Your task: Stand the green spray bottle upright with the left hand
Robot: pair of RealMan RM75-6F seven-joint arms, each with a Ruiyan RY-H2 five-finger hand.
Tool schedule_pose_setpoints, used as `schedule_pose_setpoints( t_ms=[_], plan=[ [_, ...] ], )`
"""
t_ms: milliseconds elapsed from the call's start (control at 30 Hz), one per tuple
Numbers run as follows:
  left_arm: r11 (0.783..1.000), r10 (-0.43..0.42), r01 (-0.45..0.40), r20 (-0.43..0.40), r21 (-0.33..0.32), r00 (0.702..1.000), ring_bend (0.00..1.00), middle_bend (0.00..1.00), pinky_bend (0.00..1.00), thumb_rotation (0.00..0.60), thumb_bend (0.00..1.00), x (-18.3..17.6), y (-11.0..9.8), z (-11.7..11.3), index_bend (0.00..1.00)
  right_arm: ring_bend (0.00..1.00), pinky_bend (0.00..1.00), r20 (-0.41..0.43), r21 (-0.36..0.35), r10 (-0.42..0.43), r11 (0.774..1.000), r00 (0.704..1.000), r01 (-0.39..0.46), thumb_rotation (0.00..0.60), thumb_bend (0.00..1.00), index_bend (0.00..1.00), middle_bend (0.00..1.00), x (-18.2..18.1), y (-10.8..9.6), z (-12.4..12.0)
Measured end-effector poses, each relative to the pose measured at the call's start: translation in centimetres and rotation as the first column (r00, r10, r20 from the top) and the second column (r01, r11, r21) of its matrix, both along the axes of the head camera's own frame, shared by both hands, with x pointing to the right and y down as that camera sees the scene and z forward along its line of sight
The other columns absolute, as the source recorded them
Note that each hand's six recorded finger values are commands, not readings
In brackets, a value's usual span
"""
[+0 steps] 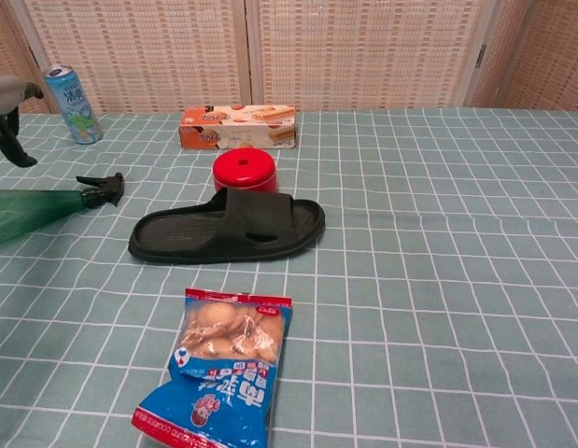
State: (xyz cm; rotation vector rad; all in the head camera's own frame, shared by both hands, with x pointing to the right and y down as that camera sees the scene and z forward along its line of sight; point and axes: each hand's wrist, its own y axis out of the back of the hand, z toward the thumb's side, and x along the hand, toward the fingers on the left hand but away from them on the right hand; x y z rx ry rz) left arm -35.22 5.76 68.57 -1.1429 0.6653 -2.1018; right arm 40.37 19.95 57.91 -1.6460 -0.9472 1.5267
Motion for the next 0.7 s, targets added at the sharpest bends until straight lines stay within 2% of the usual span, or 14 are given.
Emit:
schedule_pose_setpoints(
  t_ms=[100,233,433,533,700],
  plan=[
    [0.998,-0.064,0.066,0.070,-0.024,0.995,0.35,0.38,0.29,0.600,0.26,-0.6,0.0,1.8,0.12,0.00,0.00,0.009,-0.003,0.008,1.000,1.000,-0.008,0.600,0.00,0.17,0.12,0.1,0.0,0.0],
    [0.998,-0.064,0.064,0.111,0.002,0.992,0.36,0.39,0.27,0.600,0.26,0.0,-0.6,2.9,0.15,0.00,0.00,0.011,-0.008,0.007,1.000,1.000,-0.007,0.600,0.00,0.17,0.12,0.2,0.0,0.0],
    [0.999,-0.044,0.046,0.129,-0.013,0.991,0.35,0.39,0.26,0.600,0.26,1.1,-0.7,4.1,0.21,0.00,0.00,0.010,-0.010,0.007,1.000,1.000,-0.007,0.600,0.00,0.17,0.12,0.1,-0.1,0.0],
    [0.998,-0.042,0.047,0.138,-0.032,0.990,0.36,0.39,0.22,0.600,0.26,1.5,-0.5,4.7,0.23,0.00,0.00,0.008,-0.008,0.007,1.000,1.000,-0.007,0.600,0.00,0.17,0.12,0.1,0.0,0.0],
    [0.993,-0.094,0.103,0.131,-0.063,0.987,0.36,0.39,0.17,0.600,0.26,1.9,0.1,5.2,0.27,0.00,0.00,0.004,-0.007,0.008,1.000,1.000,-0.008,0.600,0.00,0.17,0.12,0.1,0.0,0.0]
  ],
)
